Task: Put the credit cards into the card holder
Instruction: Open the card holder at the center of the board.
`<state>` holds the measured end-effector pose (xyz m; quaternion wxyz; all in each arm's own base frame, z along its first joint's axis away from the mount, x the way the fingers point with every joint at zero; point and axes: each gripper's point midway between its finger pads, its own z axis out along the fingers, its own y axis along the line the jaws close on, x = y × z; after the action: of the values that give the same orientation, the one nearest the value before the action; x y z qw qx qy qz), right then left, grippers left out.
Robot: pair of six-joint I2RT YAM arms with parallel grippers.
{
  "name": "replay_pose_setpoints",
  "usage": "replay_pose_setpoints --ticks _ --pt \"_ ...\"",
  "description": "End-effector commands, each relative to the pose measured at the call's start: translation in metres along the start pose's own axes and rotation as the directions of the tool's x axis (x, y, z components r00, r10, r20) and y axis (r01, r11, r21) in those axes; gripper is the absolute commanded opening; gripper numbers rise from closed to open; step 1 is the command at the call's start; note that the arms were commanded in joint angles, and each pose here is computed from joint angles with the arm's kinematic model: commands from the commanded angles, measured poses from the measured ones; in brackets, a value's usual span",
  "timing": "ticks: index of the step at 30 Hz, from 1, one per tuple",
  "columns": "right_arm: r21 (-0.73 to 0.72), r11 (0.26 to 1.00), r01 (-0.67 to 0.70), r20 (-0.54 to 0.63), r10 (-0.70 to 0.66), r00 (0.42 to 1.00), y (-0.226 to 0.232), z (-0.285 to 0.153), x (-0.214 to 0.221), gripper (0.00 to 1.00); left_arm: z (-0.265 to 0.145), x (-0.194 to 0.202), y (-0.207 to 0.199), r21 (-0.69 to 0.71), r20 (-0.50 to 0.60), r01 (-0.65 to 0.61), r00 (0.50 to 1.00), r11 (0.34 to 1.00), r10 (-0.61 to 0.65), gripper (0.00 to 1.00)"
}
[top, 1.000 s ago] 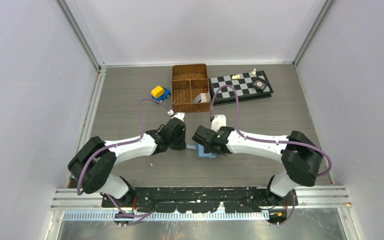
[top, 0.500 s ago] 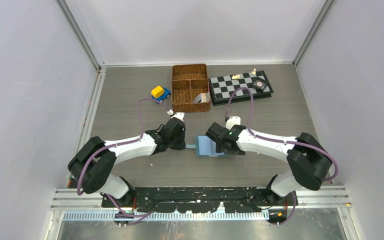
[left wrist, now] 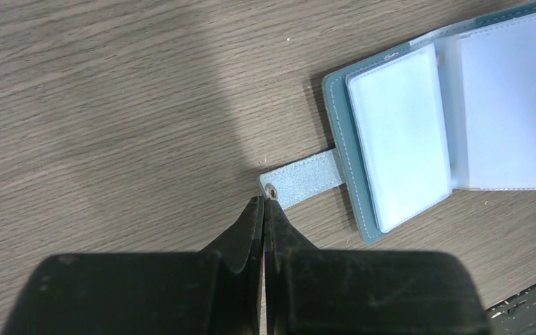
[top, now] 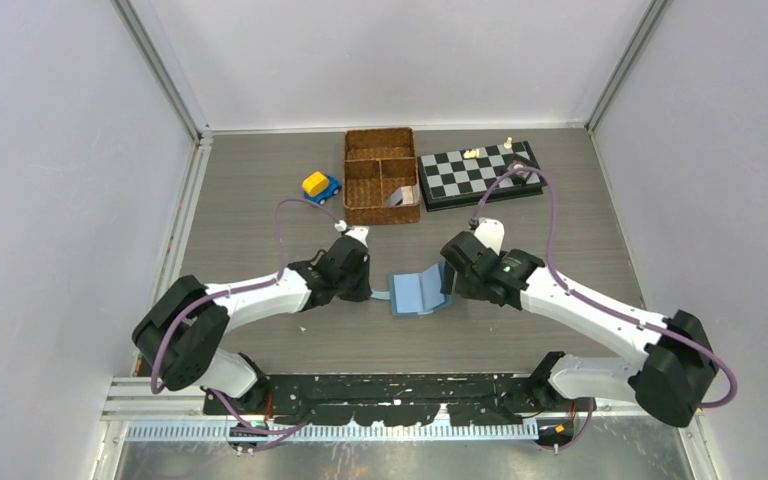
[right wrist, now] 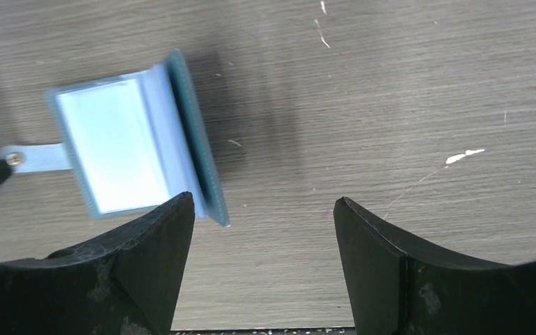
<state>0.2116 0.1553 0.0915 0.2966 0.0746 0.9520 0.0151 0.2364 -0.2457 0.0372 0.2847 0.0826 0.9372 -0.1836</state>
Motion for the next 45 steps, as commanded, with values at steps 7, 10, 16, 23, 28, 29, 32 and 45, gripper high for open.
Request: replay_pose_setpoints --ticks 7,10,16,23,28,29,32,45 --pt "-0.245 0.969 0.010 0.061 0.005 0.998 0.051 -0.036 -0.038 0.77 -0.013 -0.021 -0.019 0.096 0.070 -0.013 0.998 0.995 0.007 0.00" --pt "-0.235 0.971 0.037 0.033 -0.030 0.999 0.058 -0.025 -0.034 0.79 -0.014 -0.022 -0.020 0.100 0.074 -0.017 0.997 0.995 0.009 0.00" --pt "-0.203 0.976 0.083 -0.030 -0.091 0.995 0.070 0.007 -0.020 0.81 -0.013 -0.020 -0.019 0.097 0.068 -0.017 0.998 0.995 0.011 0.00" --pt "-0.099 0.994 0.054 -0.089 -0.063 0.994 0.047 0.034 -0.009 0.71 -0.016 -0.023 -0.015 0.079 0.082 -0.027 0.996 0.996 0.021 0.00" --pt "-0.017 1.000 0.003 -0.114 -0.005 0.994 0.018 0.048 -0.003 0.65 -0.020 -0.027 -0.015 0.081 0.107 -0.031 0.994 0.996 0.022 0.00" --pt "-0.011 1.000 0.001 -0.116 -0.002 0.993 0.014 0.049 -0.001 0.58 -0.023 -0.030 -0.018 0.095 0.120 -0.031 0.993 0.995 0.020 0.00" --pt "-0.064 0.998 -0.007 -0.134 -0.001 0.991 0.017 0.051 0.005 0.47 -0.032 -0.041 -0.027 0.137 0.160 -0.042 0.987 0.990 0.019 0.00" --pt "-0.146 0.987 -0.071 -0.212 0.039 0.977 0.021 0.067 0.025 0.38 -0.034 -0.042 -0.055 0.254 0.101 -0.038 0.995 0.967 0.012 0.14"
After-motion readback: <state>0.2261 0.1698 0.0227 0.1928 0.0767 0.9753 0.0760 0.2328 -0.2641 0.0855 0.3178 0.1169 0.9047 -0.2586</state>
